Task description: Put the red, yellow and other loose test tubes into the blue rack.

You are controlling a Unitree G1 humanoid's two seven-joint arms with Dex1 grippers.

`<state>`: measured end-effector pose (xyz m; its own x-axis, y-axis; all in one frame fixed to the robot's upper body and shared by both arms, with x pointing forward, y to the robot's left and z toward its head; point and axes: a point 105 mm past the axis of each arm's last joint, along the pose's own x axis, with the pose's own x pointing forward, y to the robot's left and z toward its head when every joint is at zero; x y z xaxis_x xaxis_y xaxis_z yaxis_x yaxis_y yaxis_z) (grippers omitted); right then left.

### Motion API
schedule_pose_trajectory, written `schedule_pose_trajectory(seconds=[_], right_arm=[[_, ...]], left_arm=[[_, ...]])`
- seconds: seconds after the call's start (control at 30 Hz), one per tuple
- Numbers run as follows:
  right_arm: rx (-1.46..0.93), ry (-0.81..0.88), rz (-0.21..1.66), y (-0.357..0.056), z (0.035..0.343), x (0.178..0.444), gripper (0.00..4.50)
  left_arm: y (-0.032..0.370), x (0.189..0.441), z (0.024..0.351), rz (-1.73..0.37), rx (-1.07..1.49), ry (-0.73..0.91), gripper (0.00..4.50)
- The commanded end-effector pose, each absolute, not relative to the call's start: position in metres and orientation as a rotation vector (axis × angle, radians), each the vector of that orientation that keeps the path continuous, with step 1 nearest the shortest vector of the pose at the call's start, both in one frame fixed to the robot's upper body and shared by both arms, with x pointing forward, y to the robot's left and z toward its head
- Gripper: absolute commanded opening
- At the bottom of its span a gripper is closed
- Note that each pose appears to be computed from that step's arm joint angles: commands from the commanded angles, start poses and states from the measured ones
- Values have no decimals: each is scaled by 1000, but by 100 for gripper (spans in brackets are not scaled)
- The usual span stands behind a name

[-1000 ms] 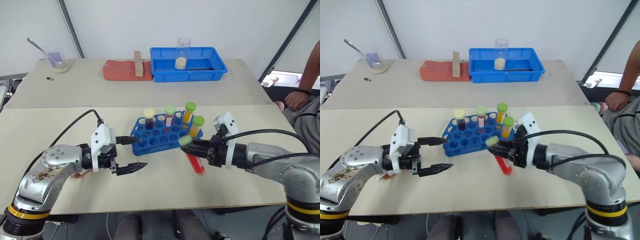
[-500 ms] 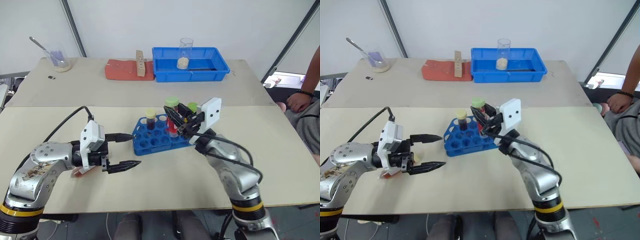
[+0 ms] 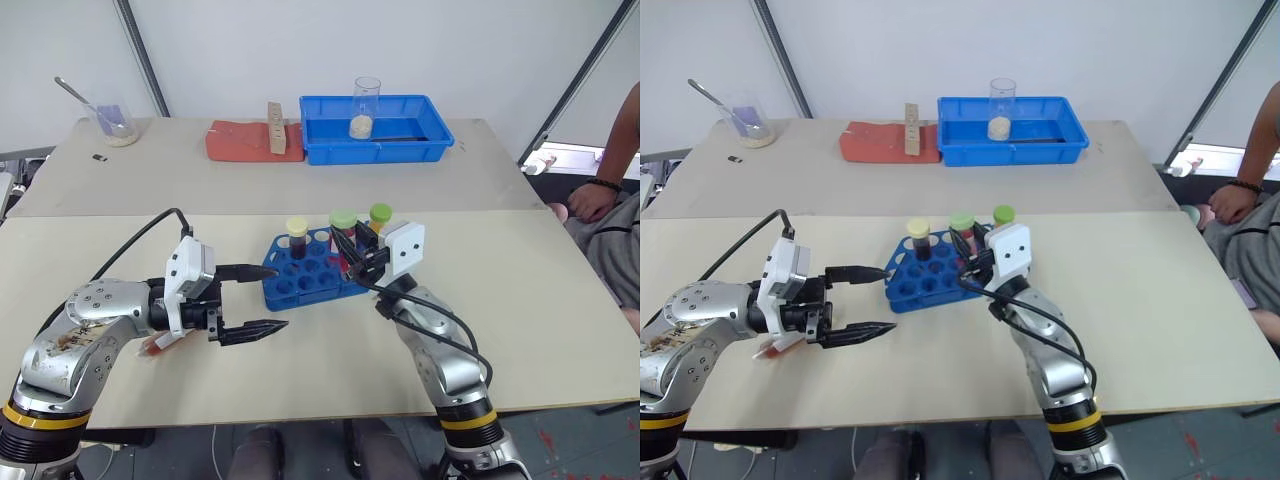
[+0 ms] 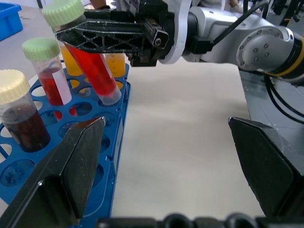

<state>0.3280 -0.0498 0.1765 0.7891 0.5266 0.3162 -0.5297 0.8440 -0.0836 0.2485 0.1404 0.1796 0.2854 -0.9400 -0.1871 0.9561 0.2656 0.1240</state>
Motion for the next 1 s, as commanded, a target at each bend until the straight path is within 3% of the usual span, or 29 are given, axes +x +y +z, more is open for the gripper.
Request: schedule_pose_trajectory(seconds=[0.03,0.43,0.5,0.73,1.0], right_arm=[[4,-388,555,-50,183,328,106],[44,-393,526,-54,169,328,105],[60,-395,528,-56,168,327,211],[31,-388,544,-60,163,319,448],[-104,-361,650,-71,165,293,448]], left_arm=[[135,247,193,-1287,216,57,450],[136,249,194,-1265,220,70,450],[136,250,194,-1260,221,71,450],[137,252,195,-1246,229,76,450],[151,254,197,-1181,293,130,450]])
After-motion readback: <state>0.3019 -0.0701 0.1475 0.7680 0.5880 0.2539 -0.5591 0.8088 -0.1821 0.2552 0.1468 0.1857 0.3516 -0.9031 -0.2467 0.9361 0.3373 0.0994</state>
